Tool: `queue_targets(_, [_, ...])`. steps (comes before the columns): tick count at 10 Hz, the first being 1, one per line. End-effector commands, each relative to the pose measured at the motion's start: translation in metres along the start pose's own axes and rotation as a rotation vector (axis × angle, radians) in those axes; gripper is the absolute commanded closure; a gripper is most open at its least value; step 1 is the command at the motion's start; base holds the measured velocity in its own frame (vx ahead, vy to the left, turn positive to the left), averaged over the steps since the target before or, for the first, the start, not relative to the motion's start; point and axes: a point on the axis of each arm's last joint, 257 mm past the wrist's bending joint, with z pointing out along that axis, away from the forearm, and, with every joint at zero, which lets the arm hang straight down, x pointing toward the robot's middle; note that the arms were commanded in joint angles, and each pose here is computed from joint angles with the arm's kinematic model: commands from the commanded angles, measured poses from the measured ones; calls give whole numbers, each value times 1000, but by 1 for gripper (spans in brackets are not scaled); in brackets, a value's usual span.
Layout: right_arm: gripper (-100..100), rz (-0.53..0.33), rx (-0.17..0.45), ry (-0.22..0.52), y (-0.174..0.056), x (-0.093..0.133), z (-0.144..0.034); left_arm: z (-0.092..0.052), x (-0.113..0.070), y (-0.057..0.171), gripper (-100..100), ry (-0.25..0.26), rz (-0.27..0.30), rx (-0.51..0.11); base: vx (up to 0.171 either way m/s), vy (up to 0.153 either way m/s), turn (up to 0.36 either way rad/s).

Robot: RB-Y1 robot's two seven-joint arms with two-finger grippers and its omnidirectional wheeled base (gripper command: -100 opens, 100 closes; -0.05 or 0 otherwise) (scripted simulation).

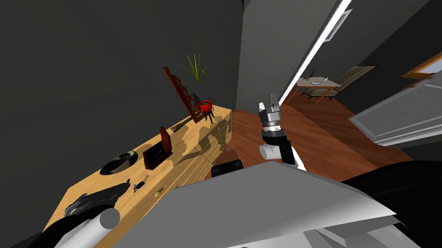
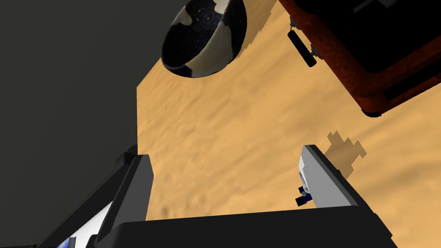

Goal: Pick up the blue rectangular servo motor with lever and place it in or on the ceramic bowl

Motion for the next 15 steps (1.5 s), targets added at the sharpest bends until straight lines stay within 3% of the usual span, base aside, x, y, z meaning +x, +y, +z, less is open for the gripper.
queue_targets(1, [0,0,0,0,0,0,0,-1,-21,3,-100,-59,-51,-23,55,-22,-32])
queue_targets(2, [0,0,0,0,0,0,0,-2,-37,5,-100,-100,-92,-37,91,-29,-34])
queue_targets(3, [0,0,0,0,0,0,0,-2,-38,6,-100,-106,-92,-41,69,-20,-11])
queue_targets(10, [0,0,0,0,0,0,0,-21,-135,41,-100,-371,-307,-149,75,-10,-22])
queue_targets(11, [0,0,0,0,0,0,0,-17,-125,38,-100,-344,-287,-136,40,14,-5])
queue_targets(12, [0,0,0,0,0,0,0,-17,-127,40,0,-350,-292,-139,7,2,0])
queue_targets(13, [0,0,0,0,0,0,0,-12,-129,45,-100,-346,-290,-142,21,28,34])
queue_targets(15, [0,0,0,0,0,0,0,-11,-131,47,-100,-348,-291,-143,1,4,1])
